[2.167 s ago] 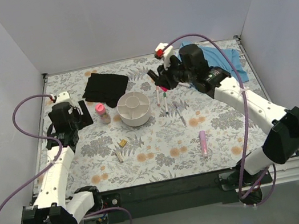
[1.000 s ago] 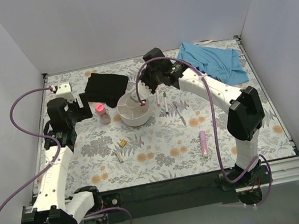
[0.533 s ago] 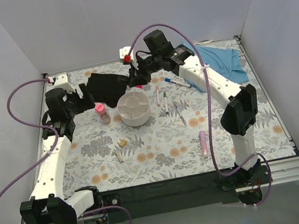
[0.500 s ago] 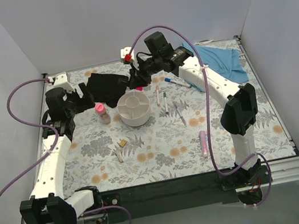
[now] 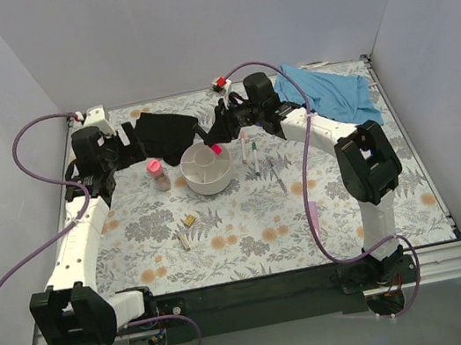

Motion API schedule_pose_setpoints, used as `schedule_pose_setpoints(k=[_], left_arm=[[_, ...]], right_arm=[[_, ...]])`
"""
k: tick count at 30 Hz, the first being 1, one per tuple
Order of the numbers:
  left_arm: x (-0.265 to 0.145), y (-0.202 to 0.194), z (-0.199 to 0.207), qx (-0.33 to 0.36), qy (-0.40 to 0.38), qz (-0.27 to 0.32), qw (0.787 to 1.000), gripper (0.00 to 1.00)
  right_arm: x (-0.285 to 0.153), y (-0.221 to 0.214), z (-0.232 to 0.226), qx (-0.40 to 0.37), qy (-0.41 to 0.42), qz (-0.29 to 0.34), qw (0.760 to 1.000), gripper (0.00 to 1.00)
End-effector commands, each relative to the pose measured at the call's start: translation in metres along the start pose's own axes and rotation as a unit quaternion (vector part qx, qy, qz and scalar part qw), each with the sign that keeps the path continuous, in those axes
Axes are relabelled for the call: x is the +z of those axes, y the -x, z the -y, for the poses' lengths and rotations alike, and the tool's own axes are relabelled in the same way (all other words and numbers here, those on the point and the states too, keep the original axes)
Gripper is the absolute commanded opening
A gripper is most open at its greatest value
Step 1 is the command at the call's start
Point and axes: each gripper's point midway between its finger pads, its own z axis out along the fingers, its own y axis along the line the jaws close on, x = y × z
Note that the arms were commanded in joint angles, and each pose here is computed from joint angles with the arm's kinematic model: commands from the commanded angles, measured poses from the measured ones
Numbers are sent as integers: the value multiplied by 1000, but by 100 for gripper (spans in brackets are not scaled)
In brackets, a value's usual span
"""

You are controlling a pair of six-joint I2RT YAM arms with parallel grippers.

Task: Sort the stationery into containers
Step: Place the pen in the storage box.

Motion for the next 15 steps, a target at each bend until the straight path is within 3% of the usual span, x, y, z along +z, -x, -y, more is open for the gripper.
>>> schedule_pose_setpoints(k=[1, 15], left_arm=[[-8, 16, 8, 6, -14, 8, 1000, 86], [3, 23, -4, 35, 17, 1, 999, 86]], right_arm=[[-5, 46, -10, -29, 16, 86, 996, 1], [6, 13, 39, -24, -13, 104, 994, 1]])
